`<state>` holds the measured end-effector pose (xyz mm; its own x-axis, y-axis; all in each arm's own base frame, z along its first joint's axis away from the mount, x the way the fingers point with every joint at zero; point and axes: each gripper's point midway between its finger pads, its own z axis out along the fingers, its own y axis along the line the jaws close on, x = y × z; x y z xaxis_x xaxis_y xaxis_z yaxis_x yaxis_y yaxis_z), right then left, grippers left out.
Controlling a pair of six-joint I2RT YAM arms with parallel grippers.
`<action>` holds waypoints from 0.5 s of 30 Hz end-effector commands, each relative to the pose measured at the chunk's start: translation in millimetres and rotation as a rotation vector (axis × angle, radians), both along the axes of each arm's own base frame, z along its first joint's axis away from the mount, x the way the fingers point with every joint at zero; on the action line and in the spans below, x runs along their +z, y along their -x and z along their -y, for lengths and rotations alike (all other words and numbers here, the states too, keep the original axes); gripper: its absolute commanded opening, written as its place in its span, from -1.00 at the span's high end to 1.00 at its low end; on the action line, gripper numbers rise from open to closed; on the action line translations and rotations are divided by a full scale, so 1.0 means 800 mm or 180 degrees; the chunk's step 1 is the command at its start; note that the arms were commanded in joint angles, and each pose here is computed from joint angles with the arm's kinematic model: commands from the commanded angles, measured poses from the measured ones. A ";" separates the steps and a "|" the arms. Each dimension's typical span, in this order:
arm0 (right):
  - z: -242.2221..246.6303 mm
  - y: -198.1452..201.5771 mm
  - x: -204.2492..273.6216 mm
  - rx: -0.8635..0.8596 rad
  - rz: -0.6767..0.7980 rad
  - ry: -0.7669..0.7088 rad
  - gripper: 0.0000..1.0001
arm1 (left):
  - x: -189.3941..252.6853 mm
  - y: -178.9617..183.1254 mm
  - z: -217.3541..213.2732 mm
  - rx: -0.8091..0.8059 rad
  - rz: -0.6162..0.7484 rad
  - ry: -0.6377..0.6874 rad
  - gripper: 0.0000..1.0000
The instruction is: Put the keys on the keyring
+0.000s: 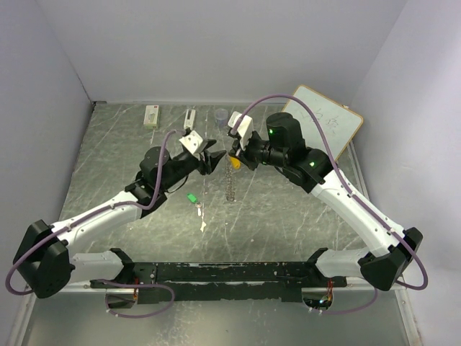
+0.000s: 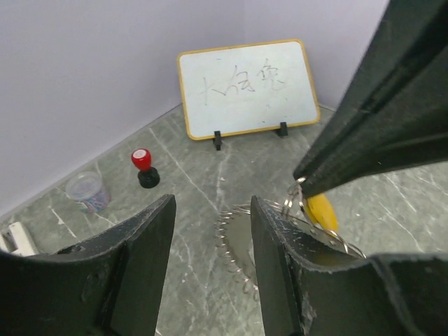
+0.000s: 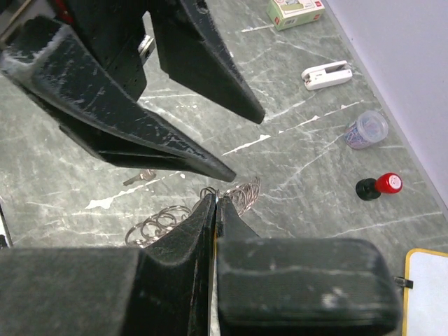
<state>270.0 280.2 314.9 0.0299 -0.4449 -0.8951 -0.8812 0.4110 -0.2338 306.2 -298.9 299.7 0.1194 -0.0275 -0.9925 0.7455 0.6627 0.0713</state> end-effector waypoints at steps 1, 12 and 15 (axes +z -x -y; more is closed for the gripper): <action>0.003 0.000 0.018 -0.0008 0.0122 -0.0079 1.00 | 0.022 0.028 0.002 -0.0286 0.0094 0.0210 -0.15; 0.000 -0.001 0.018 0.0006 0.0103 -0.0080 1.00 | 0.020 0.048 -0.008 -0.0377 0.0099 0.0177 -0.16; -0.001 -0.001 0.019 0.0029 0.0093 -0.0081 1.00 | 0.020 0.056 -0.007 -0.0466 0.0153 0.0147 -0.19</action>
<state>269.9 280.2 314.9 0.0297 -0.4451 -0.8950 -0.8814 0.4107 -0.2335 273.3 -292.3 311.2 0.1327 -0.0836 -0.9876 0.8032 0.5929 0.0578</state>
